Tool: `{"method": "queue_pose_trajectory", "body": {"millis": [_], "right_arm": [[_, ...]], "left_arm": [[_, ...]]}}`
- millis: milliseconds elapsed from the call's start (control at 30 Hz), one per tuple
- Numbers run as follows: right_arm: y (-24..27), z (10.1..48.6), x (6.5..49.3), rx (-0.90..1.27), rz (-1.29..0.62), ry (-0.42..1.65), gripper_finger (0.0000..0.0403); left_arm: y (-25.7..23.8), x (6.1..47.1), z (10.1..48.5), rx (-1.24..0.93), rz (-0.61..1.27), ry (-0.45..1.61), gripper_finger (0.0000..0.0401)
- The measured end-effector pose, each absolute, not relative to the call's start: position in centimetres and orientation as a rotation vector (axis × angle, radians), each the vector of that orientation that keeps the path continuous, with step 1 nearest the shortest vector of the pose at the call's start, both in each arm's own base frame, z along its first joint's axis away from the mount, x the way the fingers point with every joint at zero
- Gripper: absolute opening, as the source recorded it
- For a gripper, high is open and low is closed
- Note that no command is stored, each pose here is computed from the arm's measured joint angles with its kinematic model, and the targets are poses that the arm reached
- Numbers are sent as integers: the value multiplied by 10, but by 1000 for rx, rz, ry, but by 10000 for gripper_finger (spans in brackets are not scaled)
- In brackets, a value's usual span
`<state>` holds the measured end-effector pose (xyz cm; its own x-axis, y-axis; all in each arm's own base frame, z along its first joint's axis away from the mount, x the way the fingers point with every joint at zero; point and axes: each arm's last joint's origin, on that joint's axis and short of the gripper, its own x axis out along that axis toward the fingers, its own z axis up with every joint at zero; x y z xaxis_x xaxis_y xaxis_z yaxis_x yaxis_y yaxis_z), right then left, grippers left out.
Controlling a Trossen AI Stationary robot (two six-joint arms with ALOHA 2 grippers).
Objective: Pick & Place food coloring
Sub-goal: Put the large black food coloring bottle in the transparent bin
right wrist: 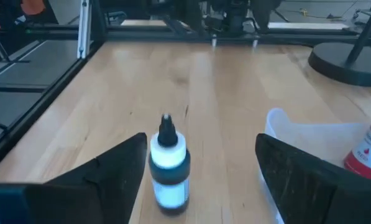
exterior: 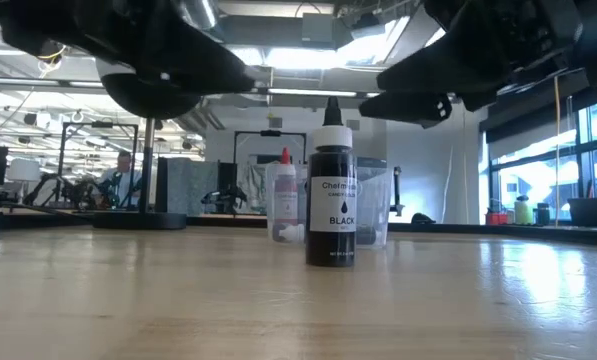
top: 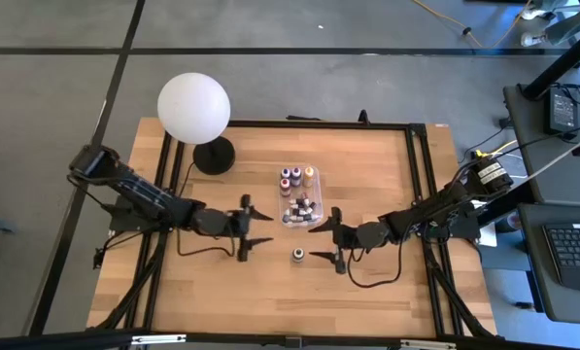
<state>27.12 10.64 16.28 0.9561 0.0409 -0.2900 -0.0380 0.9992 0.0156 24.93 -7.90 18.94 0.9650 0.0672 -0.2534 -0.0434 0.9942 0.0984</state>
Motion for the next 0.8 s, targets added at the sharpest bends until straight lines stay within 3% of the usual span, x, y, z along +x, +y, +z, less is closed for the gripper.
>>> {"method": "queue_pose_trajectory", "body": {"millis": [367, 667, 800], "right_arm": [[125, 150, 311, -77, 86, 333, 304], [126, 140, 315, -58, 76, 377, 302], [125, 139, 315, -44, 69, 394, 284]], "left_arm": [[-76, 233, 194, 57, 86, 221, 253], [-76, 233, 193, 60, 84, 228, 253], [-76, 233, 193, 60, 84, 228, 253]]}}
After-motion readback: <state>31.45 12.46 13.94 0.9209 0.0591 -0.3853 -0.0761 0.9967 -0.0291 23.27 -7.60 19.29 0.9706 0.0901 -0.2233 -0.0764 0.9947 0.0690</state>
